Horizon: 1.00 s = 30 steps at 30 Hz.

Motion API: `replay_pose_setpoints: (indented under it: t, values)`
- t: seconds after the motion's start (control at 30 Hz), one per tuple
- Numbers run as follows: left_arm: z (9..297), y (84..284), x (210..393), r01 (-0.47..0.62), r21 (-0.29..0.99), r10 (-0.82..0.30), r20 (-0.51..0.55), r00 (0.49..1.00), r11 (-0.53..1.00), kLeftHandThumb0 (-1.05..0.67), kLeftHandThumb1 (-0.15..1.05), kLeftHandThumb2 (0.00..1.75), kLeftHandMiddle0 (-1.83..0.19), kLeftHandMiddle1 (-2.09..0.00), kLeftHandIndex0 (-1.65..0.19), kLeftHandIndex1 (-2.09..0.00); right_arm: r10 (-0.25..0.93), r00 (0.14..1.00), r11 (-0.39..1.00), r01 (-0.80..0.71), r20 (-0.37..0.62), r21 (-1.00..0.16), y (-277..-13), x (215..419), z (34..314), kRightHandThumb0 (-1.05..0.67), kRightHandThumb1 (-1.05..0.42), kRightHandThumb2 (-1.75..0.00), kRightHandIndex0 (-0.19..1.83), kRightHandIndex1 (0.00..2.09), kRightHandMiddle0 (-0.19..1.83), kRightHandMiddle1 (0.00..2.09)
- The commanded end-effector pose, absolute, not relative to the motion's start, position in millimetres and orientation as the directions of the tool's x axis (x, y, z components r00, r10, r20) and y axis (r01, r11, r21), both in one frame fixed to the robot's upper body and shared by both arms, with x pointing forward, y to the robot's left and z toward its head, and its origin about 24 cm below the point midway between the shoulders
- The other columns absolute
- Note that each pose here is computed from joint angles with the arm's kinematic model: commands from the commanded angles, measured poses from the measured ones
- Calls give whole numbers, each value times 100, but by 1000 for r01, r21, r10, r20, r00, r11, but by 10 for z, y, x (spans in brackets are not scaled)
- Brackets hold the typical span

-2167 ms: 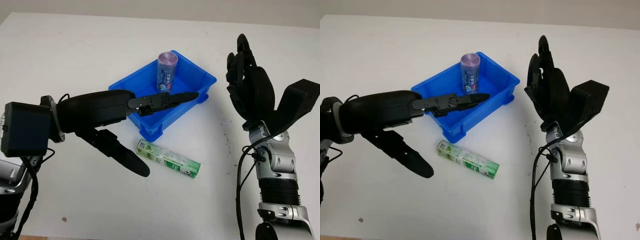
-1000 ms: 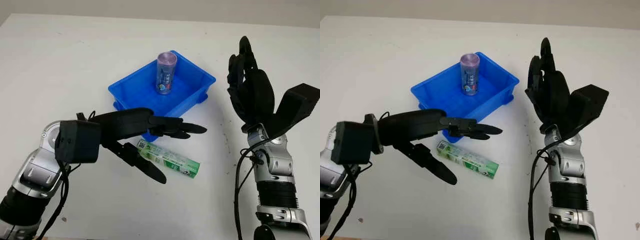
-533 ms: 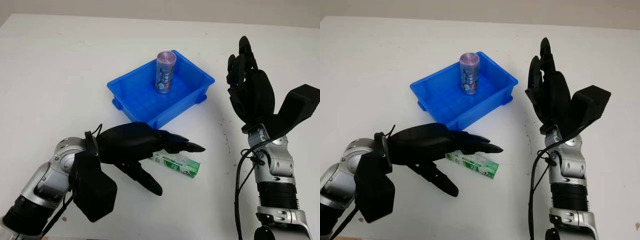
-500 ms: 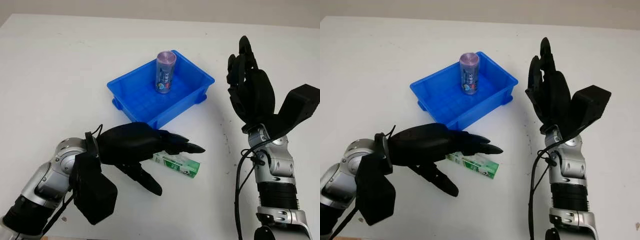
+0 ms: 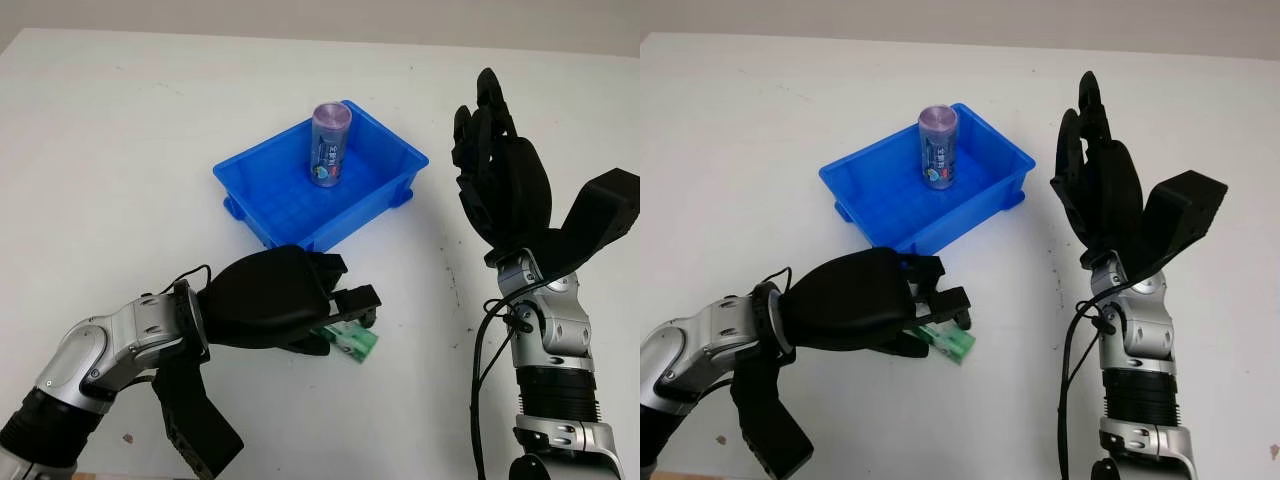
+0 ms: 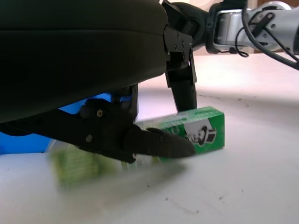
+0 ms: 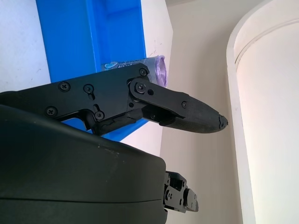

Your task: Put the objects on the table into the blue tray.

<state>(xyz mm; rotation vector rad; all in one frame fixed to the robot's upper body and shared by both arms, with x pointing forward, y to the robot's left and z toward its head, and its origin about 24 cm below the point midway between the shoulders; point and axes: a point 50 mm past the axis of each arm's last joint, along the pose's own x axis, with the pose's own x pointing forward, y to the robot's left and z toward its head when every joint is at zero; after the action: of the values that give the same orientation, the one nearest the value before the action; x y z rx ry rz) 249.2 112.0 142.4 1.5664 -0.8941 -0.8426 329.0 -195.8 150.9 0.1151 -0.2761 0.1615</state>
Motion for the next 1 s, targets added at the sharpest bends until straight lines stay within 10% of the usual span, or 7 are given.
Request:
replay_pose_setpoints:
  t: [0.0, 0.63, 0.97]
  values:
    - [1419, 1099, 2449, -97, 986, -882, -77, 465, -137, -48, 105, 36, -135, -209, -60, -209, 143, 945, 980, -177, 293, 92, -1964, 3256, 1526, -67, -105, -67, -19, 0, -19, 0]
    - [1749, 1084, 2448, 124, 986, -928, 58, 368, 110, -54, 105, 20, -148, -209, -92, -209, 135, 944, 982, -168, 300, 86, -1974, 3259, 1539, -66, -105, -69, -19, 0, -19, 0]
    - [2307, 1239, 2542, 222, 943, -905, 146, 400, 250, -48, 105, 28, -148, -209, -85, -209, 128, 948, 983, -161, 292, 92, -1982, 3264, 1522, -64, -105, -70, -19, 0, -19, 0]
